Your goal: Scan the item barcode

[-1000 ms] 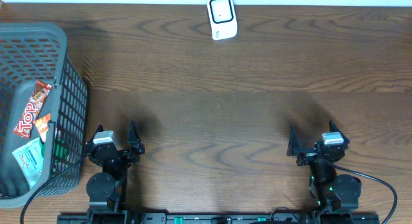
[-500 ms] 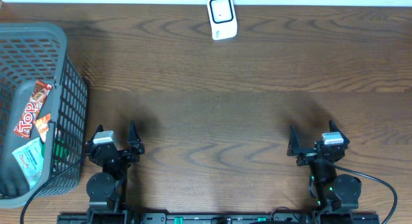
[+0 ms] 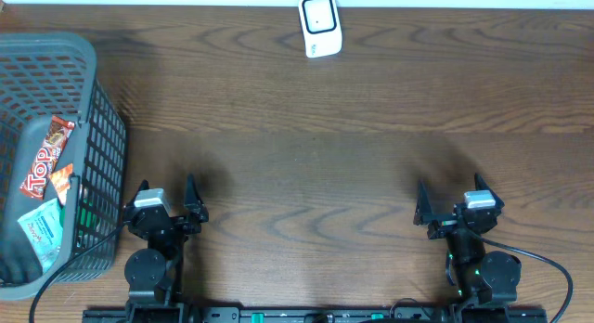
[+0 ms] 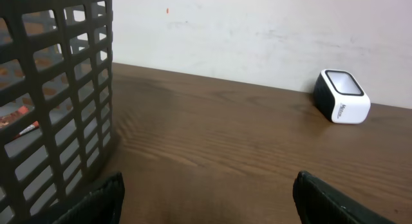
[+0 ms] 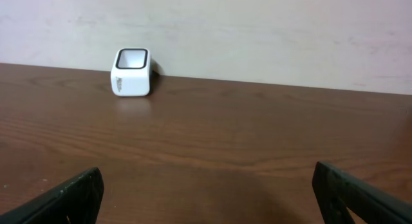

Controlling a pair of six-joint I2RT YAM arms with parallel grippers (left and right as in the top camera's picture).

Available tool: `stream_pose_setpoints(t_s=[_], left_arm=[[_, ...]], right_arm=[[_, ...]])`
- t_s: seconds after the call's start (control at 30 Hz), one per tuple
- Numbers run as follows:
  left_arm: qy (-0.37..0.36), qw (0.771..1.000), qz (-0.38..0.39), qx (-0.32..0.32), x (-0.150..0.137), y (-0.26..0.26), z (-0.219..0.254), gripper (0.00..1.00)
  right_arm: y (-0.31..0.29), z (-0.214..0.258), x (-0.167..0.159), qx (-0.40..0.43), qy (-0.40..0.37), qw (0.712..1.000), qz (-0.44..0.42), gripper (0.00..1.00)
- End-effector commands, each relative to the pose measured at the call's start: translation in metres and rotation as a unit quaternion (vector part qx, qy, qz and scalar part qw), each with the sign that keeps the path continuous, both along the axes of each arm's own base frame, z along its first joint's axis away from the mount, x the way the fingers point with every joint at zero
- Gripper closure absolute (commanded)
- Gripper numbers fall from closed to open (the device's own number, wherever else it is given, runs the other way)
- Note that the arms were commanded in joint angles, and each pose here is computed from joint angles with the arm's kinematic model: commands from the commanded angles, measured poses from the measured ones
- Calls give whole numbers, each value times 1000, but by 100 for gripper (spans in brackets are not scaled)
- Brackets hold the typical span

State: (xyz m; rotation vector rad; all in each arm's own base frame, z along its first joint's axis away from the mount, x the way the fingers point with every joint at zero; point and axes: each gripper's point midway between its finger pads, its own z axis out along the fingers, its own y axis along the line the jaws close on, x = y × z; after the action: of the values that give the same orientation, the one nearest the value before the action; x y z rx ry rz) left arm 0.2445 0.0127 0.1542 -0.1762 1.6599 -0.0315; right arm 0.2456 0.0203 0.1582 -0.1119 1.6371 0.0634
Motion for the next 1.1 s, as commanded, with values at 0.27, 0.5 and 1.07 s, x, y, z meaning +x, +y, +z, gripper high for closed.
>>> stream_pose_setpoints(t_s=[0.27,0.5,1.07], left_arm=[[27,1000,-1,9,-1,0,-17,16],[27,997,-70,-14,-1,-25,-16,16],[129,973,-187,-44,-37,-65,108,16]], right_arm=[[-2,-2,0,7,5,1000,-6,1],[-2,-2,0,7,5,1000,-6,1],[-2,-2,0,7,5,1000,-6,1]])
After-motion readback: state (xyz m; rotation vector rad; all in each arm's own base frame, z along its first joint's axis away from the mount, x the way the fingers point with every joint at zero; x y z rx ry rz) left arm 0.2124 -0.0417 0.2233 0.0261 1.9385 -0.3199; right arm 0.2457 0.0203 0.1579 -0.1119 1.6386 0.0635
